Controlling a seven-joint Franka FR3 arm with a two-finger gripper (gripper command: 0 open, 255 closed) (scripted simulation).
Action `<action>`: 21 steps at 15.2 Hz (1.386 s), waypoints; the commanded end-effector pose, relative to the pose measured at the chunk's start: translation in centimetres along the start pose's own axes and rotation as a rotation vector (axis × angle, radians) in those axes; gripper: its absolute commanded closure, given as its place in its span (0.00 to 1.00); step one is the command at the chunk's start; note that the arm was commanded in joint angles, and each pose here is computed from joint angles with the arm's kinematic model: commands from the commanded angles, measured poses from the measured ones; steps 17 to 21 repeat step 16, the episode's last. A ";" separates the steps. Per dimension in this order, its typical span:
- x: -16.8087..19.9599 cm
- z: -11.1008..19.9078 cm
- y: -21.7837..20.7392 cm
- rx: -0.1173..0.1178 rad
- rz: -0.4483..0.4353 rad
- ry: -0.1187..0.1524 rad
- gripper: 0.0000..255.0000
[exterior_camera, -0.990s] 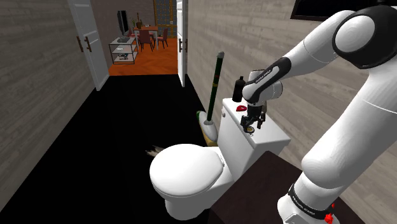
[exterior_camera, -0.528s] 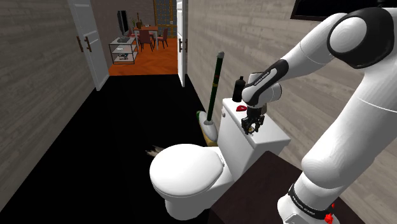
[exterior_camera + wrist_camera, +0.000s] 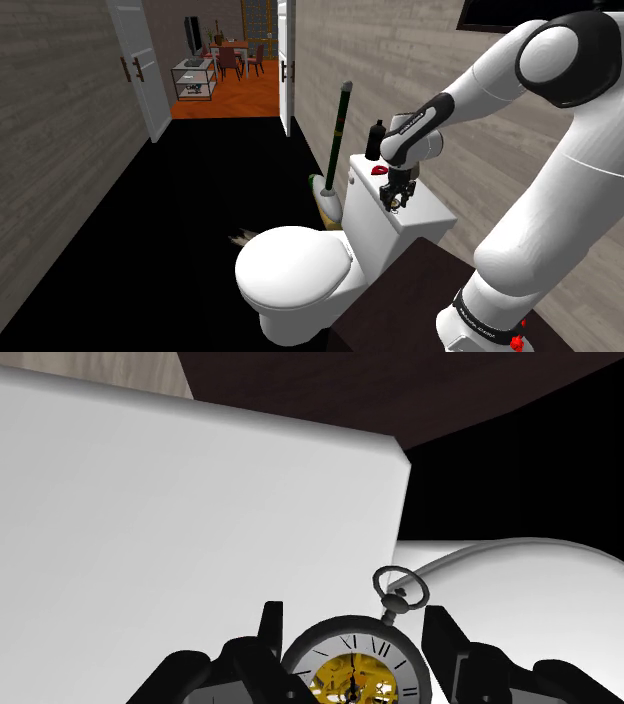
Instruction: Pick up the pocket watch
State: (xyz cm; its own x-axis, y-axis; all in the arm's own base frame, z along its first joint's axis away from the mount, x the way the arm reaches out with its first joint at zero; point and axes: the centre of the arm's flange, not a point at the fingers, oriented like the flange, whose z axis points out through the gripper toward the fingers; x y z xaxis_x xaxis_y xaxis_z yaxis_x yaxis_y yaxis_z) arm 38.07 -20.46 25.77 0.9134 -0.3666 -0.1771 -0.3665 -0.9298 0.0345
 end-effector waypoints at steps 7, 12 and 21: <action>-0.7 -3.8 0.1 0.000 -0.001 -0.002 1.00; -1.1 -6.4 0.2 0.000 -0.001 -0.002 1.00; -1.4 -7.6 0.2 0.000 -0.001 -0.002 1.00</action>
